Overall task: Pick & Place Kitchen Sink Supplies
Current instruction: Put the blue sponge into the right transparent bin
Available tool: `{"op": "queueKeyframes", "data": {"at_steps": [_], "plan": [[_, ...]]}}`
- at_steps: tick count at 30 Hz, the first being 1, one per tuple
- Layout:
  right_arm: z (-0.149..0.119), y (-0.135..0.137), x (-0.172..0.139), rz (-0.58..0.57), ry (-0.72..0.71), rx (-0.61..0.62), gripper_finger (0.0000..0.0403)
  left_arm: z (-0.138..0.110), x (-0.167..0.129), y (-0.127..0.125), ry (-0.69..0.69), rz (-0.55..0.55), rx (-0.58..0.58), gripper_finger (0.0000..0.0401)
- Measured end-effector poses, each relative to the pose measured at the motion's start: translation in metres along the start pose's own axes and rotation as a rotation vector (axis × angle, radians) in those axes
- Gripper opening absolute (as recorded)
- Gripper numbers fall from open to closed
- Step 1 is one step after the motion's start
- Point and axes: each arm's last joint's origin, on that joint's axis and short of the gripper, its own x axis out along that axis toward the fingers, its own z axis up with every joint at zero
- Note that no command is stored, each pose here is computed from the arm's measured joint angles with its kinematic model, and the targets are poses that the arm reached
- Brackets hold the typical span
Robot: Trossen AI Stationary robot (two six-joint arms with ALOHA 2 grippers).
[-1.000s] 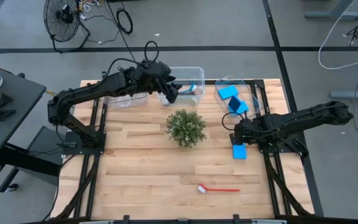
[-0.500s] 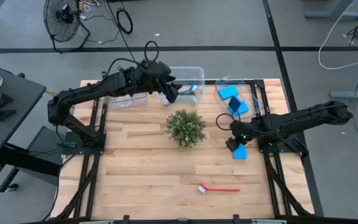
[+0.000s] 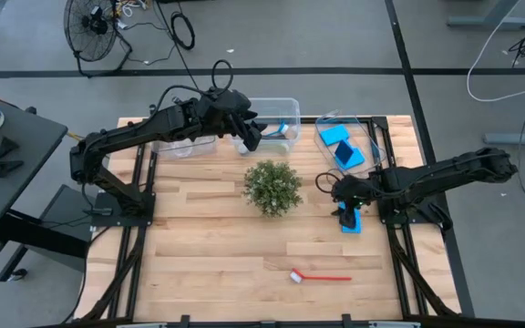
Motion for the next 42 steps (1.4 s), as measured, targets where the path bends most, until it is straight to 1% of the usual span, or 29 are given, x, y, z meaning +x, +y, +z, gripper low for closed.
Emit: {"op": "queueKeyframes", "data": {"at_steps": [5, 8, 15, 19, 21, 23, 26, 35, 36, 42], "plan": [[-0.003, -0.002, 0.001, -0.037, 0.032, 0.159, 0.0235, 0.0, 0.0, 0.0, 0.0, 0.0, 0.0, 0.0248], [-0.008, -0.004, 0.005, -0.085, 0.075, 0.223, 0.0235, 0.0, 0.0, 0.0, 0.0, 0.0, 0.0, 0.0248], [-0.02, -0.009, 0.017, -0.138, 0.144, 0.331, 0.0235, 0.0, 0.0, 0.0, -0.002, 0.006, 0.005, 0.0248], [-0.023, -0.01, 0.02, -0.15, 0.161, 0.35, 0.0233, 0.0, 0.0, 0.0, -0.002, 0.007, 0.024, 0.0248], [-0.023, -0.01, 0.02, -0.152, 0.164, 0.351, 0.0225, 0.0, 0.0, 0.0, -0.002, 0.007, 0.024, 0.0248], [-0.023, -0.01, 0.02, -0.153, 0.164, 0.354, 0.0208, 0.0, 0.0, 0.0, -0.002, 0.007, 0.024, 0.0248], [-0.023, -0.01, 0.02, -0.154, 0.166, 0.354, 0.0168, 0.0, 0.0, 0.0, -0.002, 0.008, 0.024, 0.0248], [-0.024, -0.011, 0.02, -0.156, 0.171, 0.353, 0.0015, 0.0, 0.0, 0.0, -0.003, 0.008, 0.024, 0.0248], [-0.024, -0.011, 0.02, -0.157, 0.17, 0.353, 0.0008, 0.0, 0.0, 0.001, -0.003, 0.008, 0.024, 0.0248], [-0.024, -0.011, 0.02, -0.18, 0.154, 0.398, 0.0003, 0.0, 0.0, 0.001, -0.003, 0.008, 0.025, 0.0248]]}}
